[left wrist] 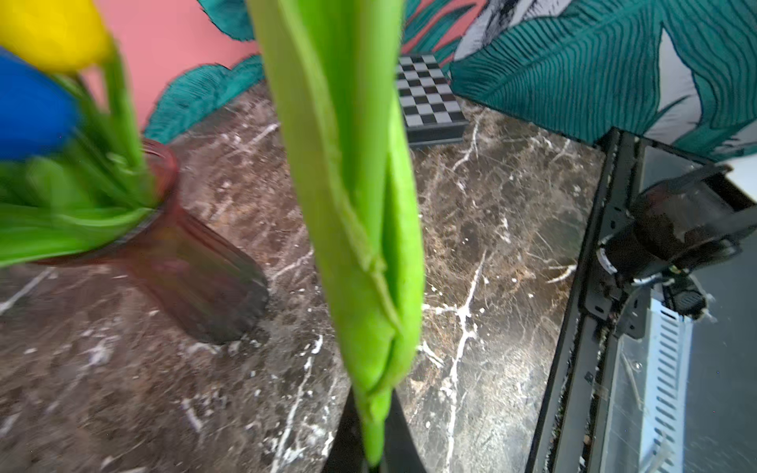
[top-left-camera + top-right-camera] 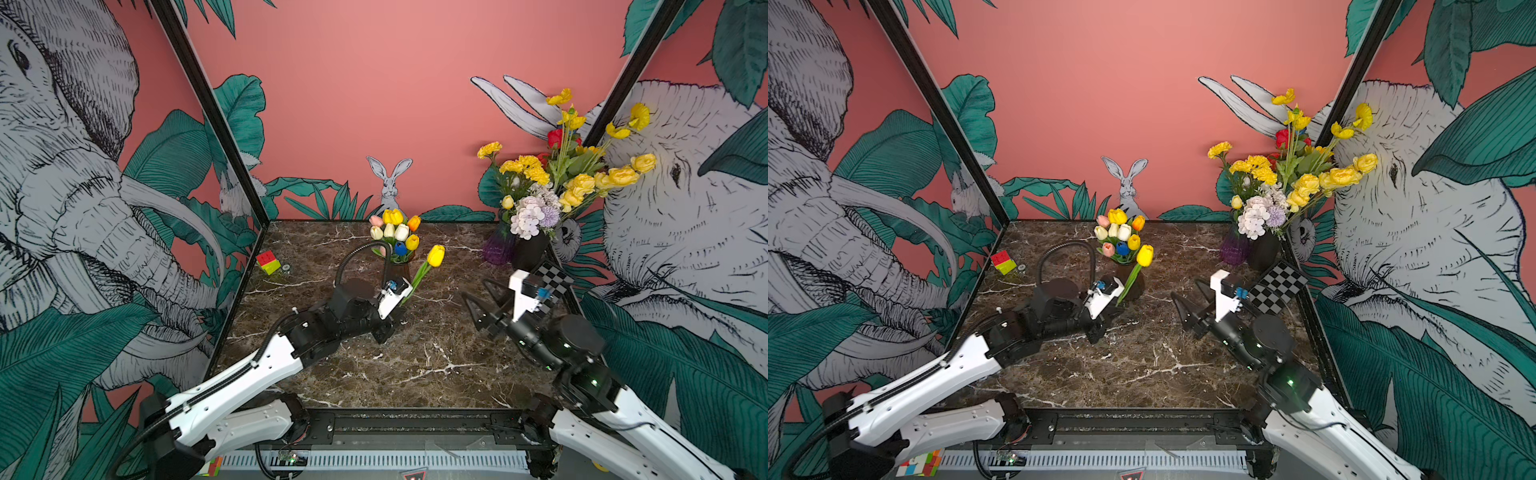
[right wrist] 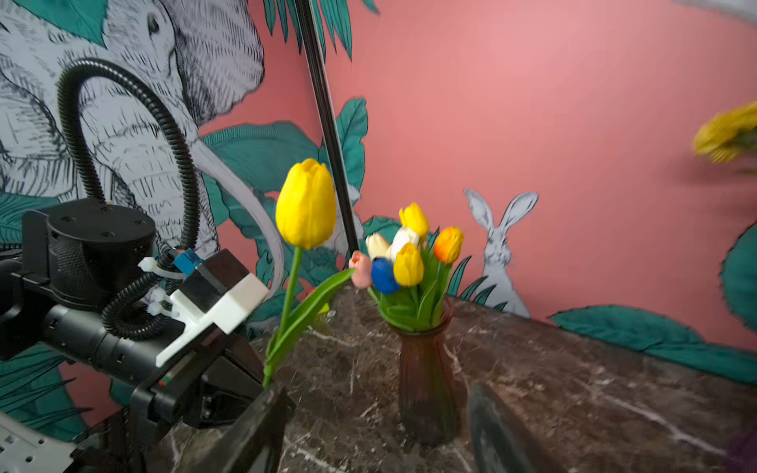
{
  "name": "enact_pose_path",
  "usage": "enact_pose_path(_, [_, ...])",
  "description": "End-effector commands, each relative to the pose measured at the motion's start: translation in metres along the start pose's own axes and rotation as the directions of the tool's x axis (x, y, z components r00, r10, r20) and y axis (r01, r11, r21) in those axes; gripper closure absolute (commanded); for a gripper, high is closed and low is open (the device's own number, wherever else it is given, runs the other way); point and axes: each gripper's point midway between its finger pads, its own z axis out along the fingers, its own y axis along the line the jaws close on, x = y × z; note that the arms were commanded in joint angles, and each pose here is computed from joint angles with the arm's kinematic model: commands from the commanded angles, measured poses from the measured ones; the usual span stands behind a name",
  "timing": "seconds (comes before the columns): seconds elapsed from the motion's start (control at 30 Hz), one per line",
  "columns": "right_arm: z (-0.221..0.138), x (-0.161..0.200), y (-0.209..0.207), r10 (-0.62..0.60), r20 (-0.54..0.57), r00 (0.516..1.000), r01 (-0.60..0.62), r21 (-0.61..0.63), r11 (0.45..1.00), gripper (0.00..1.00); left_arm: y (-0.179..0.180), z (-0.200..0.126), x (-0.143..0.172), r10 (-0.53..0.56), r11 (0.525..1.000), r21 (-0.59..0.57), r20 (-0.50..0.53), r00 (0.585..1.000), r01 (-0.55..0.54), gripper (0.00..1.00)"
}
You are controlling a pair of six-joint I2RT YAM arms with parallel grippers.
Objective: Pick out yellow flowers from the vase
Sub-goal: Pick up the flower from the vase, then place the flower at the center of the board.
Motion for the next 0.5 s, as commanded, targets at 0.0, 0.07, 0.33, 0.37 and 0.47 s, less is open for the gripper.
enact_pose_path(0.0, [-0.022,-0.011,-0.028,-0.150,0.056,0.987,0.140,0.164,0.976,0.28,0.037,-0.042,0.017,-0.010,0.978,-0.207,-0.138,0.990,-0.019,1.00])
enact_pose_path(0.07, [-0.031,-0.011,-0.039,-0.161,0.076,0.984,0.141,0.223,0.965,0.27,0.060,-0.062,0.017,-0.063,0.952,-0.307,-0.151,0.986,0.014,1.00])
enact_pose_path(0.33, [-0.034,0.009,-0.052,-0.139,0.046,0.989,0.120,0.285,0.951,0.26,0.155,-0.111,0.078,-0.439,0.766,-0.578,-0.152,0.886,0.281,1.00])
enact_pose_path(0.37, [-0.033,0.014,-0.052,-0.137,0.029,0.990,0.123,0.281,0.952,0.26,0.166,-0.113,0.090,-0.497,0.731,-0.597,-0.136,0.857,0.330,1.00])
enact_pose_path(0.47, [-0.031,0.025,-0.052,-0.124,0.006,0.992,0.117,0.277,0.954,0.26,0.188,-0.118,0.120,-0.611,0.629,-0.672,-0.114,0.783,0.392,1.00])
